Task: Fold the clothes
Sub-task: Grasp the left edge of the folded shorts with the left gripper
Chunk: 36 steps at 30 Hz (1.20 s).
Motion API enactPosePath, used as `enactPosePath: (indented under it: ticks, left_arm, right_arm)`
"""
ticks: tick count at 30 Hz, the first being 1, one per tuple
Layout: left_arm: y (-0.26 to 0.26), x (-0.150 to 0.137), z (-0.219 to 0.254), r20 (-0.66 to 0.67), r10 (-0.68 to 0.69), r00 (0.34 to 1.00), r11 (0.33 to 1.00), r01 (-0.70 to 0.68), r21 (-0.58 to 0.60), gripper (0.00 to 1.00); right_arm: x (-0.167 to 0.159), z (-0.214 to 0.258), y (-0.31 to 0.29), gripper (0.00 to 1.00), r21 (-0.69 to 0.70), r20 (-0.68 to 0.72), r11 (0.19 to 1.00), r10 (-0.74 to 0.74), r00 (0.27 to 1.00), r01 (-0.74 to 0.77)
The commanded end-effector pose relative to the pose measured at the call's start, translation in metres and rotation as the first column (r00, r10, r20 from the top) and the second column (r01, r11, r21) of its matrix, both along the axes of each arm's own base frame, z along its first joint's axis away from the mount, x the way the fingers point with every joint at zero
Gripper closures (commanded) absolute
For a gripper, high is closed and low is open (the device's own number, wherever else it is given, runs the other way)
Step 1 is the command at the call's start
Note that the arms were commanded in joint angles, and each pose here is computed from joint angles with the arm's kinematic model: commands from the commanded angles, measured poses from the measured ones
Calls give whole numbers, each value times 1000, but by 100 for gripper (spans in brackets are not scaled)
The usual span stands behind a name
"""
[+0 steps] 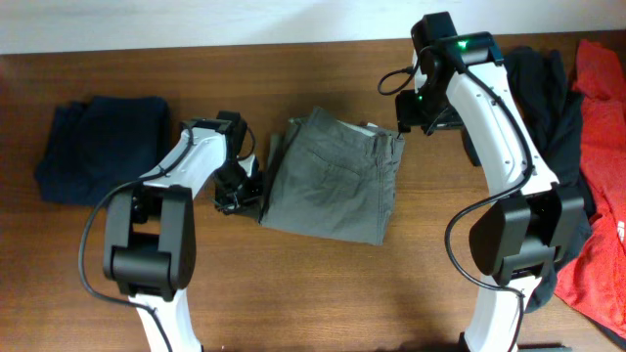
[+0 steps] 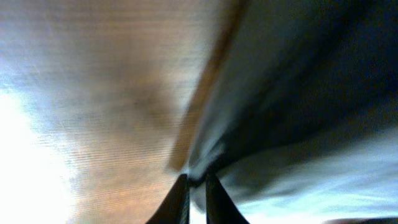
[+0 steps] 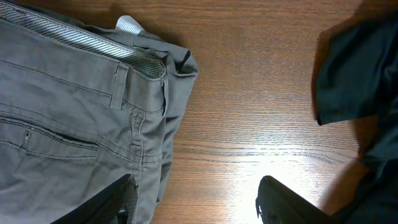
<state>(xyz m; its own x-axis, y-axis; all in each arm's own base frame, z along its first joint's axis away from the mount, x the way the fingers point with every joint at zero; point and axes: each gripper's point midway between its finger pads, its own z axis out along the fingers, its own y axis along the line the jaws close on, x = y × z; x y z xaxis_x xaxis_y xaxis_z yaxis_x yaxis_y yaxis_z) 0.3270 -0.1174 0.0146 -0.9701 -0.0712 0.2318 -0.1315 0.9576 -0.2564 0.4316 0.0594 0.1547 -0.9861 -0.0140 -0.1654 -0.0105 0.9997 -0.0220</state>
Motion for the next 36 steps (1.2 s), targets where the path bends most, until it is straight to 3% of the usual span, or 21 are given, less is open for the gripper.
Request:
enactPosePath:
  ticks: [1,2,4,5,9,16,28,30,32,33,36]
  left_arm:
    - [-8,44,62,270,-6,963,999,19,-46,81]
    - [-9,53,73,325,-2,946,998,22,-57,65]
    - [-12,67,89,410,5,912,997,28,-72,5]
    - [-15,81,100,477,11,879,996,34,-85,1]
    - [-24,99,104,540,22,841,990,56,-129,1]
    - [-49,91,53,418,-2,909,972,99,-211,1]
    - [-63,79,-9,307,-50,951,974,114,-195,1]
    - [-71,76,-12,302,-63,951,968,132,-214,7]
    - [-83,77,-11,327,-87,941,960,167,-226,29]
    - [-87,78,-10,344,-99,934,956,184,-227,34]
    - [-100,83,-8,394,-127,910,945,232,-231,41]
  right_arm:
    - [3,15,-5,33,-10,43,1000,-6,999,6]
    - [3,15,-5,32,-10,43,1000,-6,999,6]
    - [3,15,-5,32,-10,44,1000,-6,999,7]
    - [3,15,-5,32,-10,44,1000,-6,999,7]
    - [4,15,-5,31,-9,48,1000,-6,999,7]
    - [4,15,-5,31,-9,48,1000,-6,999,7]
    - [4,15,-5,31,-9,47,1000,-6,999,6]
    - [4,15,-5,31,-9,48,1000,-6,999,7]
    - [4,15,-5,31,-9,48,1000,-6,999,7]
    - [4,15,-5,31,-9,48,1000,-6,999,7]
    - [4,15,-5,31,-9,48,1000,-6,999,7]
